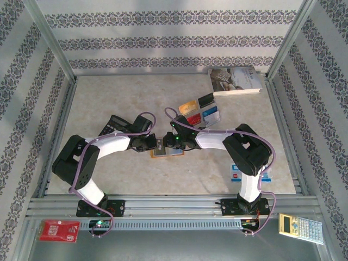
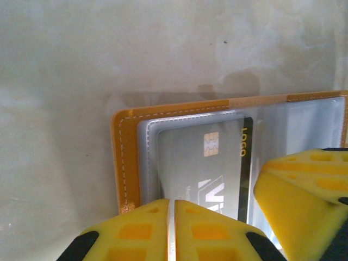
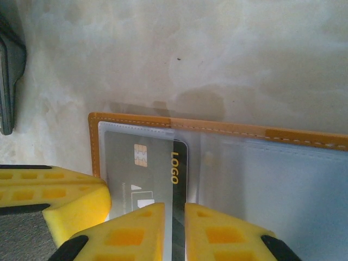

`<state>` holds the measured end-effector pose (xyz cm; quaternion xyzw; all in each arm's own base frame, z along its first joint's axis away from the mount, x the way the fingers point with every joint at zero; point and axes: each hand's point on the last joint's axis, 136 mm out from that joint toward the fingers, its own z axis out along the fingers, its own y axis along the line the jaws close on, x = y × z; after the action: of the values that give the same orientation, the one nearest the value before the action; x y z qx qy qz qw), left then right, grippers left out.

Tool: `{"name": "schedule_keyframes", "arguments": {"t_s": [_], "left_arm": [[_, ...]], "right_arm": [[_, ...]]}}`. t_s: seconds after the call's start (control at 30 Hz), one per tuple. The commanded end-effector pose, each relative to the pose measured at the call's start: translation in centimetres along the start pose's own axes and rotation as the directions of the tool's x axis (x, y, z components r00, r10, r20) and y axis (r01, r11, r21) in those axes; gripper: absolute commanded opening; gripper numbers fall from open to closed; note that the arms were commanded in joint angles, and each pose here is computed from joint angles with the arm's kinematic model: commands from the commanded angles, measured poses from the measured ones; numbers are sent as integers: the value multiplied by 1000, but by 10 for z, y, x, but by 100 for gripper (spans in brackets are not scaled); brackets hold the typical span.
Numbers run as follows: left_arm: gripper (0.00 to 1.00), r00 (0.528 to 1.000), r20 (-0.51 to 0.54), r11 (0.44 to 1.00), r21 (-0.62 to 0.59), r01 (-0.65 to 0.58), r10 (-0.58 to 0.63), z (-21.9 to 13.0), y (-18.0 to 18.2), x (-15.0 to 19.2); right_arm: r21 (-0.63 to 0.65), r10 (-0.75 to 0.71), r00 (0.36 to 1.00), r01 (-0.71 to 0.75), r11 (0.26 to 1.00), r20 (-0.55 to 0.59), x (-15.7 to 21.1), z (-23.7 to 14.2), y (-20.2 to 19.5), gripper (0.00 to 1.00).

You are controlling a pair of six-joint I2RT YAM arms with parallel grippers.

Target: Take the credit cards out of the card holder

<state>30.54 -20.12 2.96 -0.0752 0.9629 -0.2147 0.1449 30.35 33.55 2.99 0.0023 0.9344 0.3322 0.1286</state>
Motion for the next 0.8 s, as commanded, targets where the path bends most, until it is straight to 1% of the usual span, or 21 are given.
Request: {"name": "schedule_keyframes", "arguments": {"t_s": [0.0, 0.13, 0.33, 0.5, 0.77], "left_arm": [[10, 999, 31, 998, -48, 30, -28, 0, 10, -9], [10, 998, 38, 997, -63, 46, -43, 3, 16, -7], [10, 997, 7, 994, -81, 74, -73, 11, 26, 5], [9, 995, -22, 992, -89, 91, -94, 17, 33, 15], [9, 995, -32, 991, -94, 92, -95, 17, 37, 20]], "right_arm": [[-10, -10, 1000, 10, 1000, 3, -3, 3, 6, 17], [-5, -6, 1000, 6, 1000, -9, 0, 5, 2, 17], [-6, -1, 1000, 1, 1000, -23, 4, 8, 1, 17], [-35, -2, 999, 0, 999, -37, 5, 10, 5, 17], [-42, 29, 999, -31, 999, -39, 3, 10, 3, 16]]}}
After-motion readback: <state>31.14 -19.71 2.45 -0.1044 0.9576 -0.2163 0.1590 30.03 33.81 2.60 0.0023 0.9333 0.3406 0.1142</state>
